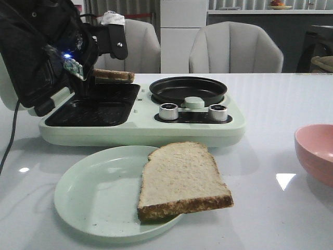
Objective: Make breakfast with bread and shrimp
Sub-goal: 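Lower the bread slice onto the waffle plate and release with left gripper, then reach the right gripper to the remaining bread slice and grasp it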
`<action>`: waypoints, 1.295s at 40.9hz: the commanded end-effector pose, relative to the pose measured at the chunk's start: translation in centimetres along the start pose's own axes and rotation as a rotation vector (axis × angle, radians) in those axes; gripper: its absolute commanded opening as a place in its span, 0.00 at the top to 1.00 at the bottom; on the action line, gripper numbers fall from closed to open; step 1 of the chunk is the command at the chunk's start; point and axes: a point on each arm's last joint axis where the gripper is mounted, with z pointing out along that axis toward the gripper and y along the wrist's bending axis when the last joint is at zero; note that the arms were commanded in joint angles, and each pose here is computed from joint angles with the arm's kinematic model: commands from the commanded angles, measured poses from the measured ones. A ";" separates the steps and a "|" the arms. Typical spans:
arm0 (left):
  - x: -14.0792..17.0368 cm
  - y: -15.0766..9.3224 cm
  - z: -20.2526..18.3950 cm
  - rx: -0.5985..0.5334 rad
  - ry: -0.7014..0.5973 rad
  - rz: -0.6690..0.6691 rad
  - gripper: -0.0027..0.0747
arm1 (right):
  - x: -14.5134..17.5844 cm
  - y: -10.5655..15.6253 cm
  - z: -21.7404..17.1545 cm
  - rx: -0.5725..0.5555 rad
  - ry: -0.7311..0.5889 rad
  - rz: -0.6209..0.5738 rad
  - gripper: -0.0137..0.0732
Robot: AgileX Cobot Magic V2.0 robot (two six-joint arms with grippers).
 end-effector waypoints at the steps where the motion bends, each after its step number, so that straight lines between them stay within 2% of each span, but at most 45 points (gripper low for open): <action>1: -0.9 4.9 -3.2 -0.120 -0.035 -0.079 0.39 | -1.3 0.0 -0.6 0.001 -0.089 -0.004 0.19; 12: -0.4 5.1 -5.2 -0.112 0.008 -0.155 0.61 | -1.3 0.0 -0.6 0.001 -0.088 -0.004 0.19; 17: 0.0 5.1 -6.3 -0.125 0.083 -0.175 0.67 | -1.3 0.0 -0.6 0.001 -0.088 -0.004 0.19; 20: 0.2 4.8 -7.2 -0.049 0.124 -0.248 0.71 | -1.3 0.0 -0.6 0.001 -0.088 -0.004 0.19; 26: 0.3 4.2 -9.7 0.216 0.168 -0.487 0.71 | -1.3 0.0 -0.6 0.001 -0.088 -0.004 0.19; 32: -0.3 5.1 -13.8 0.350 0.176 -0.716 0.71 | -1.3 0.0 -0.6 0.001 -0.087 -0.004 0.19; 42: -1.1 5.8 -20.8 0.517 0.112 -0.899 0.71 | -1.3 0.0 -0.6 0.001 -0.087 -0.004 0.19; 53: 0.0 3.6 -27.4 0.647 -0.027 -0.941 0.71 | -1.3 0.0 -0.6 0.001 -0.087 -0.004 0.19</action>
